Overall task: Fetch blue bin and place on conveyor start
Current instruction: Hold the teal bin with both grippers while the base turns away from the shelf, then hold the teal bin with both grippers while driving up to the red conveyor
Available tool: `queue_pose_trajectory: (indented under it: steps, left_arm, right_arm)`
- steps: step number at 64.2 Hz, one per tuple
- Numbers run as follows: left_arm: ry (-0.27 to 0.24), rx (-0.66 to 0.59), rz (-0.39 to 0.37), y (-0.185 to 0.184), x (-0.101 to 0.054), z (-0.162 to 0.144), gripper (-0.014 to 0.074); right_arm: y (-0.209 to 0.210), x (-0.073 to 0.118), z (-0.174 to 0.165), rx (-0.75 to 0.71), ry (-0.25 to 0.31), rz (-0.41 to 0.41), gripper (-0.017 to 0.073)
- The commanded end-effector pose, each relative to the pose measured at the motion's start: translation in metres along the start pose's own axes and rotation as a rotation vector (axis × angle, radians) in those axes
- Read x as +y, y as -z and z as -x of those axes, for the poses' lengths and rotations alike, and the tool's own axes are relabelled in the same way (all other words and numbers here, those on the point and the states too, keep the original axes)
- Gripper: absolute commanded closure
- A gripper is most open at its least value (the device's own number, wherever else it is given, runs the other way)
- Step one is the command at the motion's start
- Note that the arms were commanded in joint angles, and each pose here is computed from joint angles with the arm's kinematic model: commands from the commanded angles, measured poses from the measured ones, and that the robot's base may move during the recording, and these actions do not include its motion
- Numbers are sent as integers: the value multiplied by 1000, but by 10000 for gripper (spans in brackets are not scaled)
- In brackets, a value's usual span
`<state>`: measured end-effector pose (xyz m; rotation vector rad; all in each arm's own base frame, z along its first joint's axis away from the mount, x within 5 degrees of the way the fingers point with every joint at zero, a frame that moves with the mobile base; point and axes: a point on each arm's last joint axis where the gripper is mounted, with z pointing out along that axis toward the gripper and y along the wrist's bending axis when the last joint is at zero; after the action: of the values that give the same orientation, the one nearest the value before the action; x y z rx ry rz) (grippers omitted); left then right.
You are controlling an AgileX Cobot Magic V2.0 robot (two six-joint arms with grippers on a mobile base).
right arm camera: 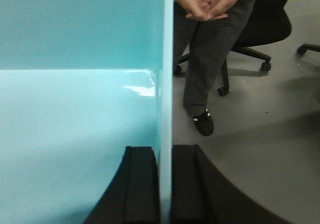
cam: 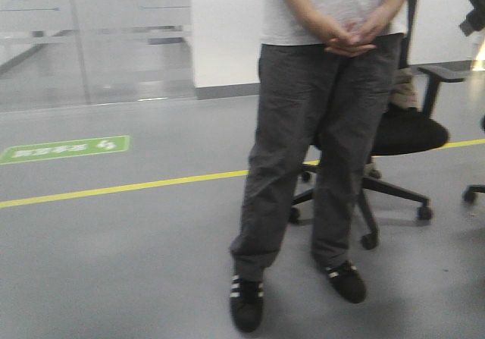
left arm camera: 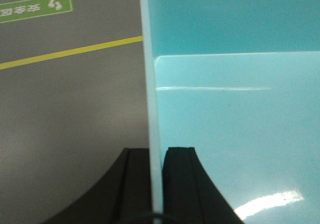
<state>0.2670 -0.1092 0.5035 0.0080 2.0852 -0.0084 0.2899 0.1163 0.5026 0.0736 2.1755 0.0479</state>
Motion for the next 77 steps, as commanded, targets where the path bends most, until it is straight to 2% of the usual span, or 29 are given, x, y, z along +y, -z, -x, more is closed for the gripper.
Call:
queue_pose_trajectory:
  steps: [1,77]
  left_arm:
    - [2,-62,-49,7,-4,6,704]
    - [1,-63,-47,7,-4,6,704]
  right_arm:
    - [7,1,6,-60,1,29,725]
    - [7,1,6,-60,1,29,725]
